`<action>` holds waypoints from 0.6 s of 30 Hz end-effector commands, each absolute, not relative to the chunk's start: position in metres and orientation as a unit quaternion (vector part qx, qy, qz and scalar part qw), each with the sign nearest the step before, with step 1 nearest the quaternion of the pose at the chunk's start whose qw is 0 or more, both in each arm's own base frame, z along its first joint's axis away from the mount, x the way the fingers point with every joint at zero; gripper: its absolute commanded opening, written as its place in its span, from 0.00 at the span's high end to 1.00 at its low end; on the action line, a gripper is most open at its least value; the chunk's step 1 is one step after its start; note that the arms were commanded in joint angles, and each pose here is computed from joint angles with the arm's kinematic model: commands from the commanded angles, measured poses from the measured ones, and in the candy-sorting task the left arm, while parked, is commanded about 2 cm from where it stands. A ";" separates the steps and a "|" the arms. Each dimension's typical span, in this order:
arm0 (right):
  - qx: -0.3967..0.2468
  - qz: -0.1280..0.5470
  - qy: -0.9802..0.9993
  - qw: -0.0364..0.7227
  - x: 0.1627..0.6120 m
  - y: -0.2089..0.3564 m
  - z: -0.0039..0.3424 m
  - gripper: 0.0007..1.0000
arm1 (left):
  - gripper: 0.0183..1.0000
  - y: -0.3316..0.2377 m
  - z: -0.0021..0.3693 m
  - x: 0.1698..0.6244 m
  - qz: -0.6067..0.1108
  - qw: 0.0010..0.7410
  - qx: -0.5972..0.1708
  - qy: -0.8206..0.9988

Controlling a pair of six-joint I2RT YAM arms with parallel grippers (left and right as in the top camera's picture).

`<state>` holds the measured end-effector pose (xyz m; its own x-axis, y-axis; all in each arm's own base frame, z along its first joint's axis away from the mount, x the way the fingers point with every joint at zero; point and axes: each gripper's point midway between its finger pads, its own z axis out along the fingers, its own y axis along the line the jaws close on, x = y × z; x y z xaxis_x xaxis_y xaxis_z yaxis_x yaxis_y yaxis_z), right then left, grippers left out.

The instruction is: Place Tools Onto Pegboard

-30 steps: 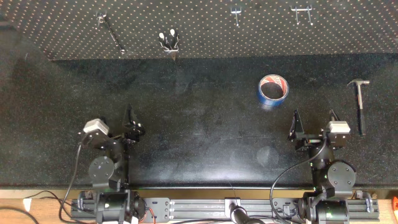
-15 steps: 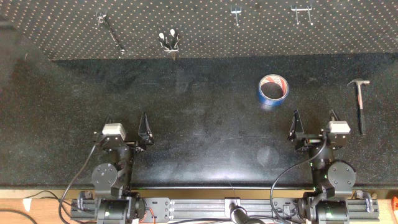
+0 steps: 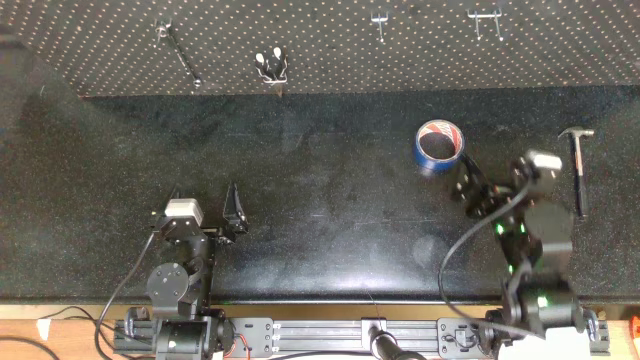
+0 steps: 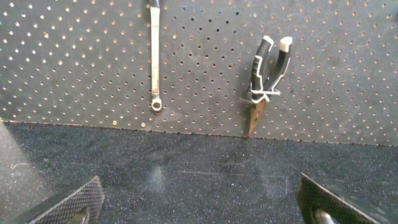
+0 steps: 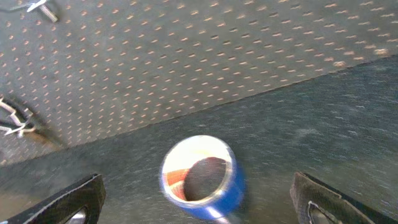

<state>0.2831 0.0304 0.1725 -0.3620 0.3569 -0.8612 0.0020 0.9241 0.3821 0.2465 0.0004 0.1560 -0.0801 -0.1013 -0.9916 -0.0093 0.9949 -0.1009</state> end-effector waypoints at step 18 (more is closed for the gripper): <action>0.000 0.047 0.965 0.259 0.369 0.114 0.052 0.50 | 0.00 -0.002 0.156 0.246 -0.035 0.678 -0.028 0.733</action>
